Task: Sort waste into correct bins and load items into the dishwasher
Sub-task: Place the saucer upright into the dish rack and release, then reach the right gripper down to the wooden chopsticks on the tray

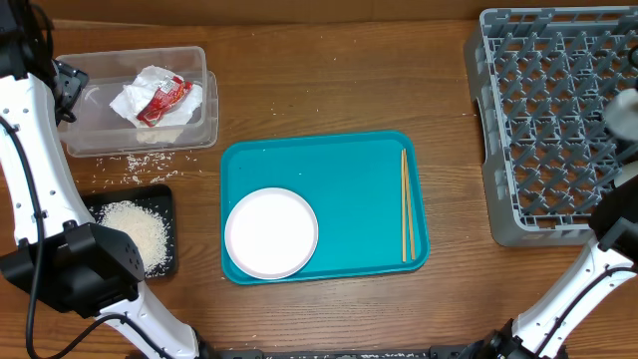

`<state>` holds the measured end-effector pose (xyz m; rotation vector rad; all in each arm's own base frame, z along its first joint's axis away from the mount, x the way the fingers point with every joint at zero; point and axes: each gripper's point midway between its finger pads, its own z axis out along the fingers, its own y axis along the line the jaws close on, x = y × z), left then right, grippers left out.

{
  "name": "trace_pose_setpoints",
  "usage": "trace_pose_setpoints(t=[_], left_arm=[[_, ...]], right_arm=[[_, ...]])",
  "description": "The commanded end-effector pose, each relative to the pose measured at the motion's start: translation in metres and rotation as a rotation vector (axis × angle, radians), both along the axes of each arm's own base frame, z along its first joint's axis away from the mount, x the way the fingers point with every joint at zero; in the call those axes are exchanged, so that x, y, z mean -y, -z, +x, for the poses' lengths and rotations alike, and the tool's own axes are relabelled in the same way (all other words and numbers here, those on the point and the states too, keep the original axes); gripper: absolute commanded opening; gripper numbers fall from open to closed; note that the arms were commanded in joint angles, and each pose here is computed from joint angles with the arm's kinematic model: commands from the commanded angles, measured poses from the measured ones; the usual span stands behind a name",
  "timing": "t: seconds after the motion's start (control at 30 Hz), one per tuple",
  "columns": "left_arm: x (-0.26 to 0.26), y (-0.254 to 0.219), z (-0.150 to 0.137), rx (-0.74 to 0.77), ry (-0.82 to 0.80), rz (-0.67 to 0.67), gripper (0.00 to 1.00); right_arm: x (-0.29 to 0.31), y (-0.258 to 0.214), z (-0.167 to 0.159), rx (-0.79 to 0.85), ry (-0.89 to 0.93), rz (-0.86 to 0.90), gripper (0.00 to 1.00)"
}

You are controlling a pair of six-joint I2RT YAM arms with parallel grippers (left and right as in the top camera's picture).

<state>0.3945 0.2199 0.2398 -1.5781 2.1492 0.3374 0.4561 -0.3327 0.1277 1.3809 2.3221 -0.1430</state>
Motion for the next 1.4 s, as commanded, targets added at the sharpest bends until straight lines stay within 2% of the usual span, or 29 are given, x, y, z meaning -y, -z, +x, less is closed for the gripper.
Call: trace_pose_setpoints(t=[0.0, 0.1, 0.2, 0.3, 0.4, 0.47, 0.57, 0.63, 0.73, 0.8, 0.83, 0.97, 1.13, 1.23, 1.37], left_arm=[[0.002, -0.012, -0.003, 0.028, -0.016, 0.019, 1.00], [0.002, -0.012, -0.003, 0.028, -0.016, 0.019, 1.00], [0.002, -0.012, -0.003, 0.028, -0.016, 0.019, 1.00], [0.002, -0.012, -0.003, 0.028, -0.016, 0.019, 1.00], [0.002, -0.012, -0.003, 0.028, -0.016, 0.019, 1.00], [0.002, -0.012, -0.003, 0.028, -0.016, 0.019, 1.00], [0.002, -0.012, -0.003, 0.028, -0.016, 0.019, 1.00], [0.002, -0.012, -0.003, 0.028, -0.016, 0.019, 1.00], [0.002, -0.012, -0.003, 0.027, -0.016, 0.019, 1.00], [0.002, -0.012, -0.003, 0.028, -0.016, 0.019, 1.00], [0.002, -0.012, -0.003, 0.028, -0.016, 0.019, 1.00], [0.002, -0.012, -0.003, 0.028, -0.016, 0.019, 1.00], [0.002, -0.012, -0.003, 0.028, -0.016, 0.019, 1.00], [0.002, -0.012, -0.003, 0.028, -0.016, 0.019, 1.00], [0.002, -0.012, -0.003, 0.028, -0.016, 0.019, 1.00]], right_arm=[[0.004, -0.027, -0.011, 0.010, 0.041, -0.027, 0.21], [-0.001, -0.054, -0.019, 0.038, 0.081, -0.022, 0.13], [-0.008, -0.092, -0.027, 0.097, 0.111, -0.035, 0.12], [-0.030, -0.140, -0.027, 0.219, 0.060, -0.010, 0.15], [-0.073, -0.191, -0.024, 0.388, -0.065, 0.098, 0.18], [-0.118, -0.224, -0.031, 0.488, -0.180, 0.231, 0.20], [-0.189, -0.254, -0.047, 0.560, -0.374, 0.438, 0.24], [-0.223, -0.258, -0.060, 0.529, -0.460, 0.489, 0.24], [-0.257, -0.240, -0.072, 0.383, -0.549, 0.444, 0.31], [-0.286, -0.223, -0.069, 0.299, -0.706, 0.374, 0.55], [-0.299, -0.213, -0.068, 0.249, -0.738, 0.362, 0.59], [-0.355, -0.155, -0.076, -0.007, -0.816, 0.339, 0.59], [-0.398, -0.073, -0.108, -0.337, -0.897, 0.278, 0.58], [-0.420, -0.033, -0.129, -0.455, -0.933, 0.285, 0.58], [-0.432, 0.012, -0.146, -0.537, -0.895, 0.240, 0.56]])
